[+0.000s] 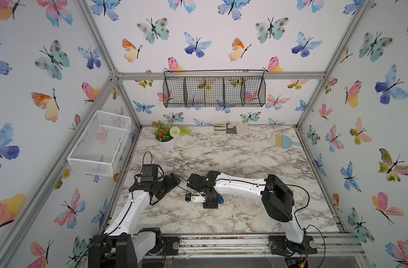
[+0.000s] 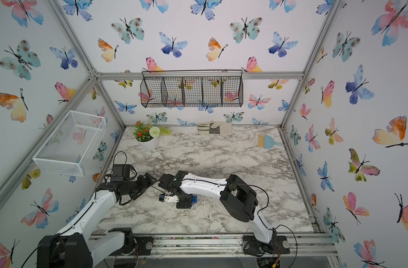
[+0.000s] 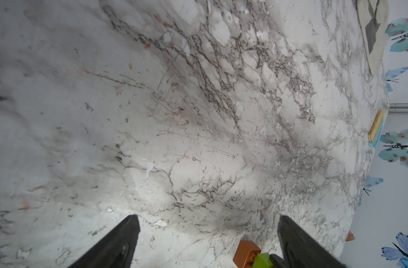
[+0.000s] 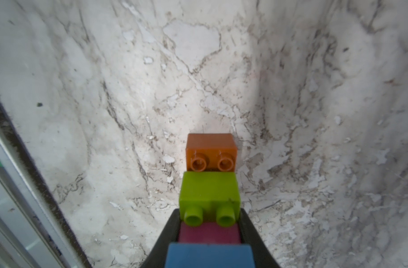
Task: Assemble the letter y with lego
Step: Assemble the lego brick with the lego brick, then place the lego brick at the center of the board, then adjust the lego brick at the center of the board.
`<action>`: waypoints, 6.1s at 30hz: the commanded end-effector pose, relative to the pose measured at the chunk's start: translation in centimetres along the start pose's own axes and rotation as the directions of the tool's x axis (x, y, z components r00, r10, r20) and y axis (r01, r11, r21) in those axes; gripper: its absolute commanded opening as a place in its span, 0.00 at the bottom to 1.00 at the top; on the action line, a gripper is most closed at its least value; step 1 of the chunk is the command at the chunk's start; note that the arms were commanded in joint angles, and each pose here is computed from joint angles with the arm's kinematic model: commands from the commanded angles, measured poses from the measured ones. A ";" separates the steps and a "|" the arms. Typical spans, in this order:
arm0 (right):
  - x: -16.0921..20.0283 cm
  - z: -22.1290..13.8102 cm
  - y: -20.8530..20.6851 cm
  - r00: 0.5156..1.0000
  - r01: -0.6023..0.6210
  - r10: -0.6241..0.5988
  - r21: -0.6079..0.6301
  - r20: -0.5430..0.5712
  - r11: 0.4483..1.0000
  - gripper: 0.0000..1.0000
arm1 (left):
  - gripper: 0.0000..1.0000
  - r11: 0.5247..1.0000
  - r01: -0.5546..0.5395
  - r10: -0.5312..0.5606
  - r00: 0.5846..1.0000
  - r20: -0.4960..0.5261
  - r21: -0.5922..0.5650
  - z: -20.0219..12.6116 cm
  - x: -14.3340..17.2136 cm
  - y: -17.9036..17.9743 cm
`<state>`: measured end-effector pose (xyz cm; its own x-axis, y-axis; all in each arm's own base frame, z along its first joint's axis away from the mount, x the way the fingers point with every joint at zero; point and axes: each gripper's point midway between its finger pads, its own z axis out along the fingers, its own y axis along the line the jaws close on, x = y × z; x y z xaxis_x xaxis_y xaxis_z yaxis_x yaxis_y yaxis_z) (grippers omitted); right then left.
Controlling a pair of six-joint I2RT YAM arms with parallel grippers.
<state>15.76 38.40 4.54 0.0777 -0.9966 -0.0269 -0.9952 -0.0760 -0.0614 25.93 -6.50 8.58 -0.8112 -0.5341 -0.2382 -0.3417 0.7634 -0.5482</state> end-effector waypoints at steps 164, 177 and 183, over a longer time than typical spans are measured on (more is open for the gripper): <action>5.7 -6.3 -9.3 0.483 -0.484 0.649 -0.438 0.588 0.757 0.65 | 0.98 0.993 -0.076 0.077 0.997 -0.010 0.092 -0.1 -0.3 -2.5; 8.9 -3.0 -2.0 0.686 -0.634 0.630 -0.123 0.365 0.763 0.67 | 0.98 0.993 -0.079 0.080 0.997 -0.003 0.091 -0.1 -0.5 -2.8; 8.1 -2.2 -2.4 0.677 -0.659 0.662 -0.136 0.323 0.740 0.69 | 0.98 0.993 -0.085 0.085 0.996 -0.001 0.087 -0.3 -0.4 -2.8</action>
<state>18.13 30.93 6.90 -0.5556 -0.7223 -0.4119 -0.8218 0.5521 0.1404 26.71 -8.29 9.33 -0.8420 -0.4767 -0.2525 -0.2532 0.7625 -0.5954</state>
